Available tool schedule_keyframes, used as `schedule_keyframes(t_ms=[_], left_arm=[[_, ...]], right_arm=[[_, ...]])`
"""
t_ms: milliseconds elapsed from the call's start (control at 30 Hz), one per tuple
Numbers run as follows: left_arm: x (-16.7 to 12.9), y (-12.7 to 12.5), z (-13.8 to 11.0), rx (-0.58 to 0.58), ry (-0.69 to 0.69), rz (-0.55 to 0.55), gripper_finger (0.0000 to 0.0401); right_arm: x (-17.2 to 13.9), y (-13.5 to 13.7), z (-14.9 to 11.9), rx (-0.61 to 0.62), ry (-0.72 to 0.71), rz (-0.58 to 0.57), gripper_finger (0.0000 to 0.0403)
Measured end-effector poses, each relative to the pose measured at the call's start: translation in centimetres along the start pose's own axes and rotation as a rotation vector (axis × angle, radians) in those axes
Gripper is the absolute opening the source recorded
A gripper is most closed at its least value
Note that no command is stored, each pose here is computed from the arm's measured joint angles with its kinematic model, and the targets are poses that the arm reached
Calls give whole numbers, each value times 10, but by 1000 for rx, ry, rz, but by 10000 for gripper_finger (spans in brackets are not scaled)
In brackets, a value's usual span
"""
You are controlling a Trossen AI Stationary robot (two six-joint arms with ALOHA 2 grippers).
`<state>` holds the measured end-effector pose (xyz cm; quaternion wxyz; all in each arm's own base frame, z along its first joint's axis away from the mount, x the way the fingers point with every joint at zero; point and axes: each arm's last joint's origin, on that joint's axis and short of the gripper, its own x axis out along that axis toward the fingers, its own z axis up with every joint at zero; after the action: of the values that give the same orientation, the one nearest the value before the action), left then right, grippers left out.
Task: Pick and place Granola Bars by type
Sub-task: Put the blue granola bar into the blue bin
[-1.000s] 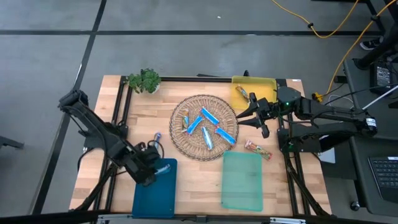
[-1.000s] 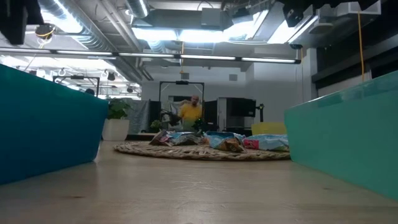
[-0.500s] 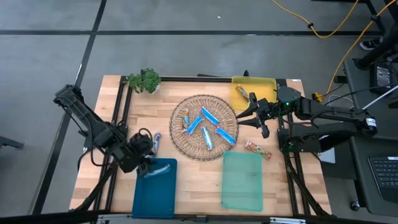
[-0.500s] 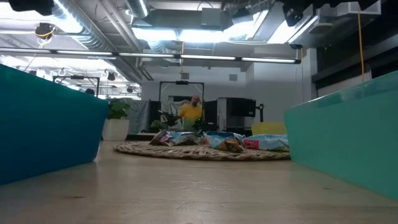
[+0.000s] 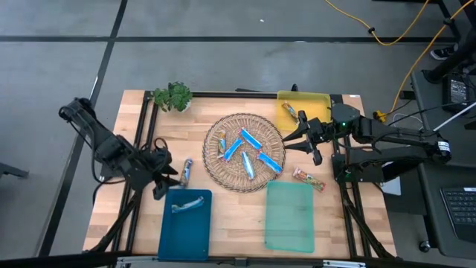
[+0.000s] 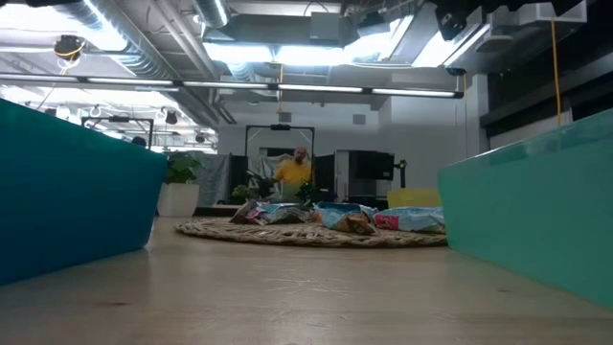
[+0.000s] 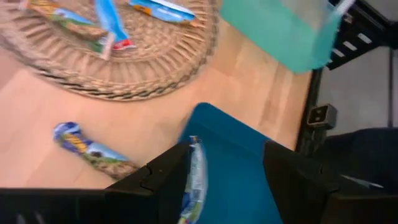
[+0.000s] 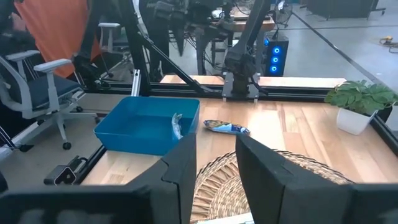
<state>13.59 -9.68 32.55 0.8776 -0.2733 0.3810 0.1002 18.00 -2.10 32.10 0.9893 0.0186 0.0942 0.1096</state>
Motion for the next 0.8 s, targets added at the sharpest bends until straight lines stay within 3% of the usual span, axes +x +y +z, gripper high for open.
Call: schedule_keyframes(t_ms=[367, 800], left_arm=[[-14, 35, 12, -70, -20, 131, 196], [5, 63, 35, -229, -33, 391, 196]], right_arm=[[0, 0, 0, -20, 0, 0, 117], [0, 0, 0, -24, 0, -3, 117]])
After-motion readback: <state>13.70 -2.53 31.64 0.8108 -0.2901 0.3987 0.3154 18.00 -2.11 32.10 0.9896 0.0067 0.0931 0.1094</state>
